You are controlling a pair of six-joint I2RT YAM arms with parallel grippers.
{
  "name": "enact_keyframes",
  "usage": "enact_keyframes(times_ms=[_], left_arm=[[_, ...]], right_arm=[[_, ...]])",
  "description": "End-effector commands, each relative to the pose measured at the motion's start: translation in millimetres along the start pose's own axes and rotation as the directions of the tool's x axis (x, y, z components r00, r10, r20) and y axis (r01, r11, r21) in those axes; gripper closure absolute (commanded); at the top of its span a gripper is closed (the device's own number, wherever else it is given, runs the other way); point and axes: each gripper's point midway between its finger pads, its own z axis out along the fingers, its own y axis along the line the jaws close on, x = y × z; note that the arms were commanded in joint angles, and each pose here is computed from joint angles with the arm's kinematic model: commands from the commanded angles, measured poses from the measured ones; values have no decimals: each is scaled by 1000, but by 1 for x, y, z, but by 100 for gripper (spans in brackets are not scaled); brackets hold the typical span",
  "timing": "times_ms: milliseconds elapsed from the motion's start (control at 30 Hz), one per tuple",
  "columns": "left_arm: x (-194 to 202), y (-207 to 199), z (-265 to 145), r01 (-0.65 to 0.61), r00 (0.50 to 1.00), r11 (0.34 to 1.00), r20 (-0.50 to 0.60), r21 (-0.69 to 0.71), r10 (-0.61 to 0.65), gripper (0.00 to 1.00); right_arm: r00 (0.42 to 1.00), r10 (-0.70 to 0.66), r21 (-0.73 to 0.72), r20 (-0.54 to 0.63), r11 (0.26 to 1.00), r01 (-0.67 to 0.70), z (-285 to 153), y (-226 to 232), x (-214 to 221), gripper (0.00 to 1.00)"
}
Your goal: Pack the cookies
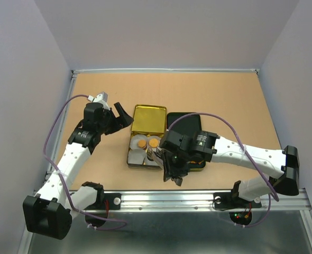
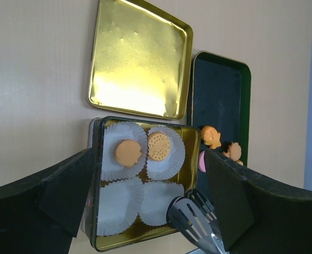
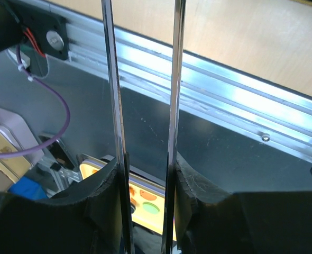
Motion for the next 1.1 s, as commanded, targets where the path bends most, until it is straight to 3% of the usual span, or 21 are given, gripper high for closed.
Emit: enact_keyframes(times_ms=[0, 433, 1067], left_arm=[[-11, -9, -10, -7, 999, 1000, 51, 19, 6, 5], [-6, -5, -22, 5, 998, 1000, 63, 8, -5, 5], [-5, -6, -29, 23, 996, 1000, 84, 17, -24, 5]], right_arm=[[1000, -18, -9, 23, 1000, 18, 10, 5, 5, 70], [997, 10, 35, 71, 999, -12, 15, -11, 3, 64], [990, -9, -39, 138, 999, 14, -5, 16, -13, 52]])
